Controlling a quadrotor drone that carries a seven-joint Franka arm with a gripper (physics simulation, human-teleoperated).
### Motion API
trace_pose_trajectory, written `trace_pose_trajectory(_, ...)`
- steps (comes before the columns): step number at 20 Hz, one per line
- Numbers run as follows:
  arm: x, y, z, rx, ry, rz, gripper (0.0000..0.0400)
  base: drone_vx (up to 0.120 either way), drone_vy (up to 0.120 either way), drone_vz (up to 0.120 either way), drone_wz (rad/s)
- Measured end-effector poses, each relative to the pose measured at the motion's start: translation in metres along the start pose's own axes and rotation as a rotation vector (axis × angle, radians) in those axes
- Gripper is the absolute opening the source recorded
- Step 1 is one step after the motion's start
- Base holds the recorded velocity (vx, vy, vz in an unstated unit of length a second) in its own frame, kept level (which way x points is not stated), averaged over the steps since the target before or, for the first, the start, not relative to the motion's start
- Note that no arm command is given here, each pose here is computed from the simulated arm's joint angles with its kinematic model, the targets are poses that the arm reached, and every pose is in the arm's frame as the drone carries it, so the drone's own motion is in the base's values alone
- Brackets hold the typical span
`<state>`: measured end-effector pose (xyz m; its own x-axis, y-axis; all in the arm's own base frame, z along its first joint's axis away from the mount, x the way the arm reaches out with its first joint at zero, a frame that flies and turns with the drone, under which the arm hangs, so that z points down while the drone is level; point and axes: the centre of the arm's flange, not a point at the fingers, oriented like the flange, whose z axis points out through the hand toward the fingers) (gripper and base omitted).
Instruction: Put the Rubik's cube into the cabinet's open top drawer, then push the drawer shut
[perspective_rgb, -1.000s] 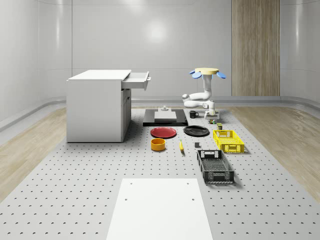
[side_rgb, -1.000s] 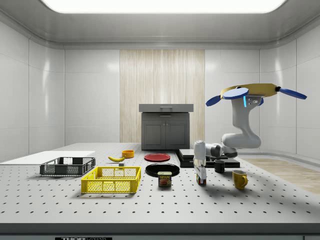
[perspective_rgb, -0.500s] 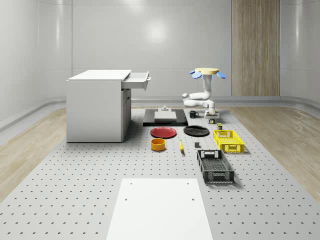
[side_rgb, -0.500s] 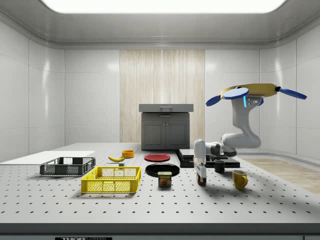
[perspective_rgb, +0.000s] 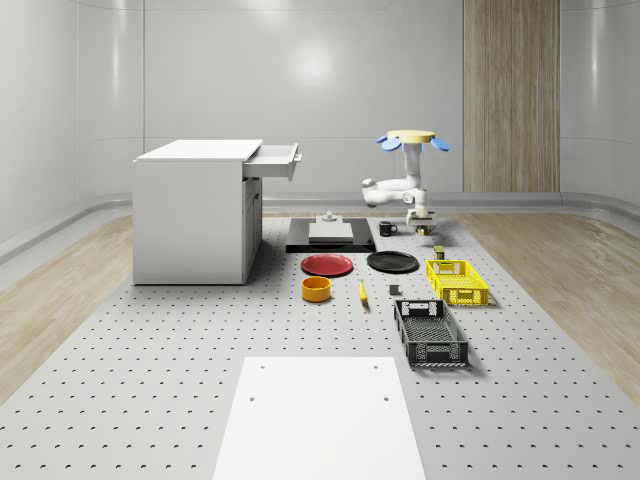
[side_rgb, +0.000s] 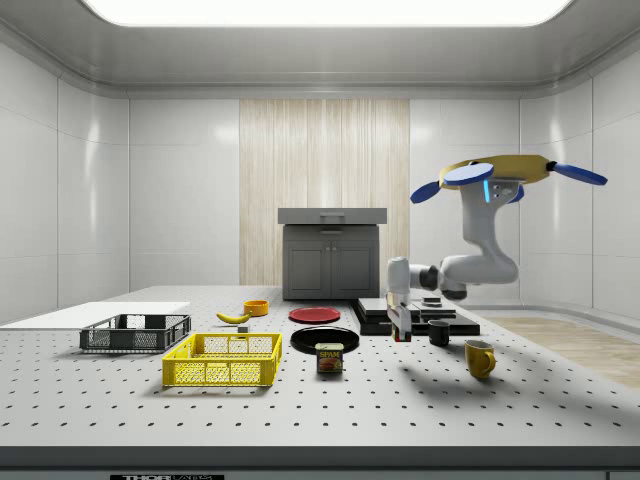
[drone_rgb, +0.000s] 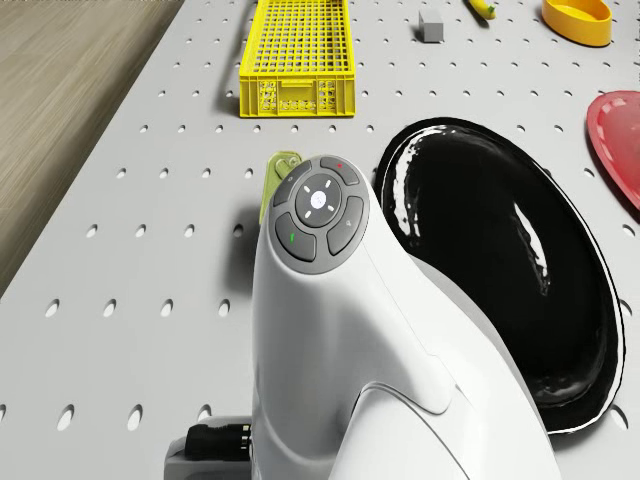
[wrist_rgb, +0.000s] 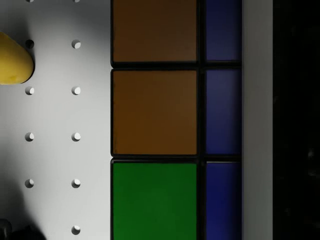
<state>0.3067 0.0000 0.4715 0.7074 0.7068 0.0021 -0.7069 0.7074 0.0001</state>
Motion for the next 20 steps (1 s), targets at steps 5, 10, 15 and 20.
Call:
trace_pose_trajectory(5, 0.0000, 0.0000, -0.0046, 0.000, 0.000, 0.000, 0.0325, 0.120, -0.120, 0.120, 0.000)
trace_pose_trajectory(10, 0.0000, -0.0001, -0.0061, 0.000, 0.000, 0.000, 0.0325, 0.120, -0.120, 0.120, 0.000)
trace_pose_trajectory(15, 0.0000, -0.0001, -0.0066, 0.000, 0.000, 0.000, 0.0325, 0.000, -0.120, 0.120, 0.000)
trace_pose_trajectory(20, 0.0000, 0.0000, -0.0068, 0.000, 0.000, 0.000, 0.0325, 0.000, -0.120, 0.120, 0.000)
